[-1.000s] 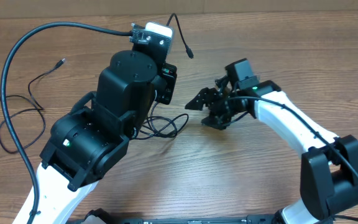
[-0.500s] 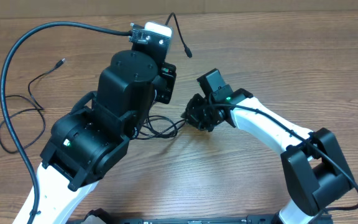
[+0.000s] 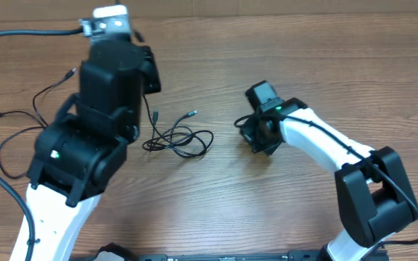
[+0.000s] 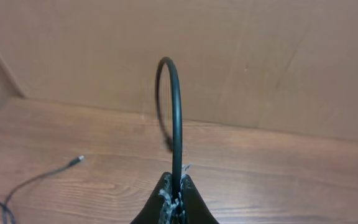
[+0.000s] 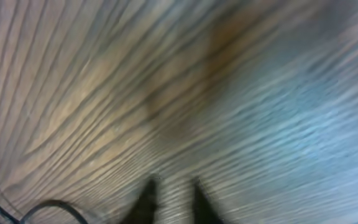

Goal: Untangle cables

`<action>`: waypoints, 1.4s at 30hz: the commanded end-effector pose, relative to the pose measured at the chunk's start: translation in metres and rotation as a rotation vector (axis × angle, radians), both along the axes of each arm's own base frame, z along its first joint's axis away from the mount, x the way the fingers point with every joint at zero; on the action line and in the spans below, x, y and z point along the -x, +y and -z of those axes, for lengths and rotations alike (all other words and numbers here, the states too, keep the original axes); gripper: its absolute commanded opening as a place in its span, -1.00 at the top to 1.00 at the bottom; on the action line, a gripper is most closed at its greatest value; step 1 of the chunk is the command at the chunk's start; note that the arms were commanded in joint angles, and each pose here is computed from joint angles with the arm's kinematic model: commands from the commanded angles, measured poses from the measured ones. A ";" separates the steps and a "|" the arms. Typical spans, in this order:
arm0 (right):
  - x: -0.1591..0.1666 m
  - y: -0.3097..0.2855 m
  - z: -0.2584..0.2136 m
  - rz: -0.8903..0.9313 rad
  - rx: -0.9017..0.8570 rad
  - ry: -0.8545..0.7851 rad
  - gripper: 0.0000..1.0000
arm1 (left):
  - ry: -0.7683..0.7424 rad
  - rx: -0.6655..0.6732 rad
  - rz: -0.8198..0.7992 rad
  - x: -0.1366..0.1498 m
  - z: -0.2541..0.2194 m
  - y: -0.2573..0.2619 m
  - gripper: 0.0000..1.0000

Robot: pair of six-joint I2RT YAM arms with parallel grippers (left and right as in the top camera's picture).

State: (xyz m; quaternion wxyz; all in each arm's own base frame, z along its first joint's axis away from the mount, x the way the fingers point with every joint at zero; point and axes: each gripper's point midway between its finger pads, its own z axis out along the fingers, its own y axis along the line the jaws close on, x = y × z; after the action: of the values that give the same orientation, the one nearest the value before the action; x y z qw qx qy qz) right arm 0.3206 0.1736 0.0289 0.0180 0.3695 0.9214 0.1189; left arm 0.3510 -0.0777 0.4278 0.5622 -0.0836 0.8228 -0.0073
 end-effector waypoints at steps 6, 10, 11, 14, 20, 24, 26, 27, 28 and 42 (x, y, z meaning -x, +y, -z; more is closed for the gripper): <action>-0.004 0.043 -0.031 -0.246 -0.442 -0.022 -0.45 | 0.028 0.194 0.153 -0.006 -0.001 -0.013 0.91; -0.002 0.063 -0.049 -0.235 -0.594 0.002 -0.47 | 0.043 0.148 0.278 -0.007 0.002 -0.030 0.92; 0.000 0.066 -0.050 -0.215 -0.604 0.021 -0.47 | 0.046 0.136 0.308 -0.006 0.003 -0.034 0.92; 0.007 0.079 -0.051 -0.141 -0.621 0.087 -0.46 | 0.059 0.106 0.358 -0.008 0.007 -0.042 0.92; 0.003 0.108 -0.053 -0.072 -0.611 0.070 -0.38 | 0.082 0.099 0.422 -0.010 0.014 -0.053 0.91; 0.006 0.117 -0.047 -0.018 -0.557 0.071 -0.24 | 0.087 0.096 0.423 -0.012 0.016 -0.053 0.92; 0.006 0.118 -0.041 -0.014 -0.511 0.047 -0.14 | 0.087 0.096 0.423 -0.012 0.016 -0.053 0.92; 0.006 0.118 -0.039 -0.013 -0.487 0.033 -0.10 | 0.087 0.096 0.422 -0.012 0.016 -0.053 0.91; 0.005 0.117 -0.036 -0.011 -0.456 0.014 -0.06 | 0.087 0.096 0.423 -0.012 0.016 -0.053 0.91; 0.009 0.061 -0.002 0.106 -0.116 -0.013 0.93 | 0.079 0.098 0.362 -0.017 0.015 -0.040 0.91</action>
State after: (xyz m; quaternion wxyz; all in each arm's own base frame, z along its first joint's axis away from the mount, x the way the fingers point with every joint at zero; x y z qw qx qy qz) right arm 0.3051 0.2655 0.0466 -0.0401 0.3918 0.8884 0.2360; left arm 0.3629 -0.1280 0.4049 0.5009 0.0496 0.8497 -0.1569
